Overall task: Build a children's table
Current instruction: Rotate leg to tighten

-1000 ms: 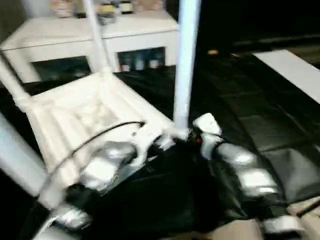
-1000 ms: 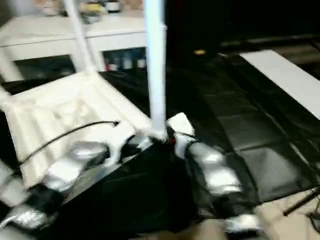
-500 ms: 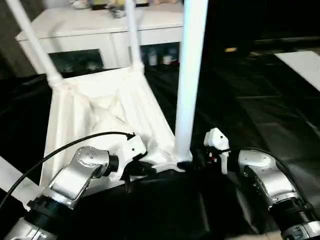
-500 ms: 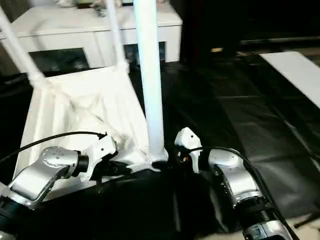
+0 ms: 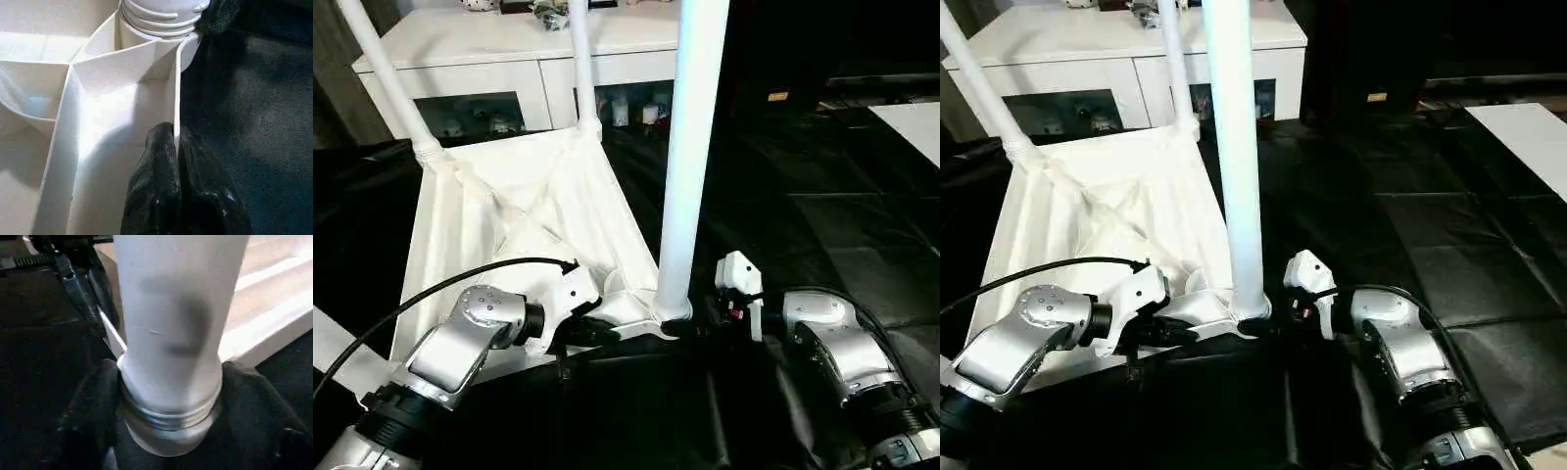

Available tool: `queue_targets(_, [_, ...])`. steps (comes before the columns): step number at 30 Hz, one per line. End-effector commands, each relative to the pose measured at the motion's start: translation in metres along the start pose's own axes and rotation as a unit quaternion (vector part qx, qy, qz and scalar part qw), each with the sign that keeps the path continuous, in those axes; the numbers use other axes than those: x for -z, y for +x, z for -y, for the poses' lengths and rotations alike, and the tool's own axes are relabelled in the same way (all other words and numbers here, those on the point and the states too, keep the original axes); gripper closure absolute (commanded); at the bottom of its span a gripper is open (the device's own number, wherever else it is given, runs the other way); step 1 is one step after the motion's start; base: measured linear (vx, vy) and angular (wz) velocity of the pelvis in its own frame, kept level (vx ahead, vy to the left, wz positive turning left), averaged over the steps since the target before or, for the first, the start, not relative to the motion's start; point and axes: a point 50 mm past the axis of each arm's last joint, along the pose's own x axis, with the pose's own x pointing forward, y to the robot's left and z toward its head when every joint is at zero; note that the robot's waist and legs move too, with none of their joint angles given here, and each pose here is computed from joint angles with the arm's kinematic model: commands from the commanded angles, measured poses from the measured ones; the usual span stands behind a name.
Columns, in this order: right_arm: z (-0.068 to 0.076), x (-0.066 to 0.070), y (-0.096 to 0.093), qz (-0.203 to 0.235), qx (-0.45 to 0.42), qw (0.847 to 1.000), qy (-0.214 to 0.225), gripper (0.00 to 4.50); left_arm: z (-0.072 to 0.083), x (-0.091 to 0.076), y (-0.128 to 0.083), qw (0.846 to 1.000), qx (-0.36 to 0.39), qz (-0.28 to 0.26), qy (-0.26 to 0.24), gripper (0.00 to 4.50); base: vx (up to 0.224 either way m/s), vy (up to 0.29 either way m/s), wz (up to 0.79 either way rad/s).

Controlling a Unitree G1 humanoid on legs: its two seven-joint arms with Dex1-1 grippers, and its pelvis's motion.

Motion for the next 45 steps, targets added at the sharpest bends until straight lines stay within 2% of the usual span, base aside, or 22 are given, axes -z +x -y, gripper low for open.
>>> queue_targets(1, [0.003, -0.009, -0.001, 0.022, -0.001, 1.000, -0.006, 1.62, 0.009, -0.008, 0.004, 0.999, 0.043, 0.020, 0.010, 4.50, 0.000, 0.000, 0.00])
queue_targets(9, [0.004, -0.008, 0.000, 0.023, 0.003, 1.000, -0.002, 1.80, 0.011, -0.007, 0.006, 0.999, 0.043, 0.017, 0.009, 4.50, 0.000, 0.000, 0.00])
queue_targets(14, [0.016, -0.001, 0.010, 0.010, 0.098, 0.995, 0.010, 1.80, 0.000, -0.006, 0.021, 1.000, -0.021, 0.008, -0.004, 4.50, 0.000, 0.000, 0.00])
queue_targets(18, [0.016, 0.004, 0.025, 0.006, 0.163, 0.986, 0.038, 1.80, -0.009, -0.011, 0.040, 0.996, -0.079, 0.013, -0.032, 4.50, 0.000, 0.000, 0.00])
queue_targets(21, [0.016, 0.007, 0.039, 0.005, 0.238, 0.968, 0.074, 1.81, -0.015, -0.016, 0.053, 0.991, -0.117, 0.012, -0.063, 4.50, 0.000, 0.000, 0.00])
queue_targets(22, [0.018, 0.008, 0.047, -0.001, 0.298, 0.950, 0.095, 1.81, -0.018, -0.017, 0.059, 0.987, -0.140, 0.006, -0.078, 4.50, 0.000, 0.000, 0.00])
queue_targets(23, [0.018, 0.008, 0.049, -0.004, 0.316, 0.944, 0.100, 1.81, -0.019, -0.017, 0.061, 0.986, -0.146, 0.003, -0.081, 4.50, 0.000, 0.000, 0.00])
queue_targets(24, [0.020, 0.009, 0.051, -0.002, 0.347, 0.931, 0.114, 1.81, -0.021, -0.018, 0.063, 0.984, -0.156, 0.000, -0.081, 4.50, 0.000, 0.000, 0.00])
queue_targets(25, [0.020, 0.009, 0.051, -0.002, 0.350, 0.930, 0.116, 1.81, -0.021, -0.018, 0.063, 0.984, -0.157, -0.001, -0.081, 4.50, 0.000, 0.000, 0.00])
queue_targets(26, [0.021, 0.006, 0.059, 0.007, 0.379, 0.915, 0.136, 1.81, -0.024, -0.018, 0.066, 0.982, -0.172, -0.003, -0.081, 4.50, 0.000, 0.000, 0.00])
queue_targets(27, [0.021, 0.006, 0.059, 0.007, 0.379, 0.915, 0.136, 1.81, -0.024, -0.018, 0.066, 0.982, -0.172, -0.003, -0.081, 4.50, 0.000, 0.000, 0.00])
queue_targets(28, [0.018, 0.002, 0.066, -0.007, 0.365, 0.926, 0.092, 1.81, -0.026, -0.019, 0.067, 0.980, -0.183, -0.004, -0.078, 4.50, 0.000, 0.000, 0.00])
queue_targets(29, [0.016, -0.003, 0.070, 0.012, 0.347, 0.934, 0.086, 1.81, -0.026, -0.019, 0.067, 0.980, -0.184, -0.006, -0.074, 4.50, 0.000, 0.000, 0.00])
queue_targets(30, [0.015, -0.009, 0.072, 0.043, 0.336, 0.936, 0.099, 1.81, -0.026, -0.020, 0.067, 0.980, -0.183, -0.008, -0.073, 4.50, 0.000, 0.000, 0.00])
queue_targets(31, [0.015, -0.009, 0.071, 0.047, 0.336, 0.935, 0.101, 1.81, -0.027, -0.020, 0.067, 0.980, -0.183, -0.007, -0.073, 4.50, 0.000, 0.000, 0.00])
queue_targets(32, [0.014, -0.012, 0.070, 0.059, 0.331, 0.936, 0.099, 1.25, -0.026, -0.020, 0.067, 0.981, -0.177, -0.007, -0.073, 4.50, 0.000, 0.000, 0.00])
queue_targets(34, [0.013, -0.014, 0.068, 0.066, 0.320, 0.940, 0.095, 1.11, -0.025, -0.020, 0.067, 0.983, -0.170, -0.006, -0.071, 4.50, 0.000, 0.000, 0.00])
queue_targets(35, [0.013, -0.016, 0.064, 0.073, 0.315, 0.941, 0.095, 1.05, -0.023, -0.020, 0.066, 0.985, -0.160, -0.004, -0.068, 4.50, 0.000, 0.000, 0.00])
queue_targets(36, [0.013, -0.017, 0.061, 0.074, 0.302, 0.946, 0.089, 0.76, -0.022, -0.020, 0.064, 0.986, -0.152, -0.004, -0.067, 4.50, 0.000, 0.000, 0.00])
queue_targets(40, [0.012, -0.016, 0.052, 0.066, 0.256, 0.962, 0.069, 0.63, -0.019, -0.018, 0.060, 0.990, -0.129, -0.004, -0.058, 4.50, 0.000, 0.000, 0.00])
queue_targets(43, [0.008, -0.012, 0.028, 0.038, 0.164, 0.986, 0.014, 0.63, -0.011, -0.015, 0.048, 0.996, -0.078, -0.001, -0.032, 4.50, 0.017, -0.003, 0.01])
queue_targets(45, [0.007, -0.011, 0.014, 0.022, 0.130, 0.991, -0.014, 0.63, -0.005, -0.012, 0.039, 0.999, -0.040, 0.001, -0.011, 4.50, 0.056, -0.014, 0.06])
